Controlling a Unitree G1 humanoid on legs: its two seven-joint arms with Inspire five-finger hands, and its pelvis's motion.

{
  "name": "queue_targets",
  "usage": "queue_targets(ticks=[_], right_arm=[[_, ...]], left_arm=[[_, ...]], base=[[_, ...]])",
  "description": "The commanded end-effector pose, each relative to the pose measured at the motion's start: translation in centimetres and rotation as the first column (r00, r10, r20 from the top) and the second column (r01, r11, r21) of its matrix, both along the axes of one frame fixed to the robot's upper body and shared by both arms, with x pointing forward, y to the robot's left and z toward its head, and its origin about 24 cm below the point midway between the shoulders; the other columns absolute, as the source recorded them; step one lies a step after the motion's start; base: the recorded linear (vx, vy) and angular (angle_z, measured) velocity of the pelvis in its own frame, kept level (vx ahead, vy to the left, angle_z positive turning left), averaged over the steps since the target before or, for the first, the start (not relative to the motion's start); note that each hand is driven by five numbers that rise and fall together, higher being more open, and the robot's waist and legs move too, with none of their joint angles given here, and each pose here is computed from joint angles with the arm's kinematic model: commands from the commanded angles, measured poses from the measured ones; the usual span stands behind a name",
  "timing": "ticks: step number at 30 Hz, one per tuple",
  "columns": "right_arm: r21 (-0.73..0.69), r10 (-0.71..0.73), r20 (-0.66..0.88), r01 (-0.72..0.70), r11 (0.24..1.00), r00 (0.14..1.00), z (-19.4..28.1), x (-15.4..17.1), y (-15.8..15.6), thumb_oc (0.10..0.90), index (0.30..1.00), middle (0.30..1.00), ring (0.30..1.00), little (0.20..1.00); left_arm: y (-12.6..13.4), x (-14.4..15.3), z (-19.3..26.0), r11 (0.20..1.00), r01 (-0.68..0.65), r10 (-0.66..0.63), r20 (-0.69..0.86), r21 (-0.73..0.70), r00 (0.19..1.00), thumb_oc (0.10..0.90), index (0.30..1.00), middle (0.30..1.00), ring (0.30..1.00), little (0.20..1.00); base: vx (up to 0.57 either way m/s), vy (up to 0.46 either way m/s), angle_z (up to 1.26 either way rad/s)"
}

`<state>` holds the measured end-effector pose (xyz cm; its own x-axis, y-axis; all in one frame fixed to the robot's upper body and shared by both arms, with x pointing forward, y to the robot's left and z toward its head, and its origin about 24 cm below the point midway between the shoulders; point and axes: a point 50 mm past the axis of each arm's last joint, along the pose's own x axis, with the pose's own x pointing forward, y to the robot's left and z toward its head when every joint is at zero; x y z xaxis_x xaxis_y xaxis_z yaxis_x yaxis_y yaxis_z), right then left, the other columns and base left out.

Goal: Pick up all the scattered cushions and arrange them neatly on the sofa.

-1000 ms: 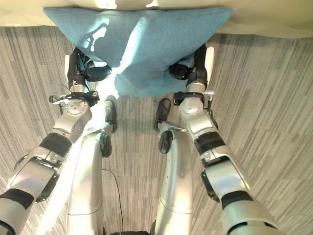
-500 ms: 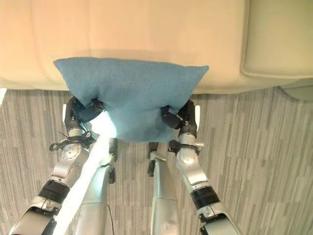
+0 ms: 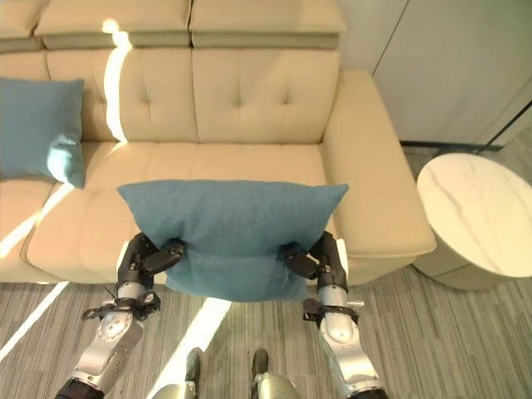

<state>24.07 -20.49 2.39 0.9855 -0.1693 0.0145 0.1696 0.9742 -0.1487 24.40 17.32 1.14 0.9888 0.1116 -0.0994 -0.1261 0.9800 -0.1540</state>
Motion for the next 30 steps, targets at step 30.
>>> queue_targets(ticks=[30], right_arm=[[-0.040,0.014,0.305,-0.002,0.999,0.952,6.1,0.9,-0.7,0.400,0.300,0.300,0.300,0.300]], left_arm=[[-2.9,1.6,5.3,0.985,0.170,-0.162,0.292,-0.002,0.942,0.400,0.300,0.300,0.300,0.300]], base=[[0.18,0.005,0.09]])
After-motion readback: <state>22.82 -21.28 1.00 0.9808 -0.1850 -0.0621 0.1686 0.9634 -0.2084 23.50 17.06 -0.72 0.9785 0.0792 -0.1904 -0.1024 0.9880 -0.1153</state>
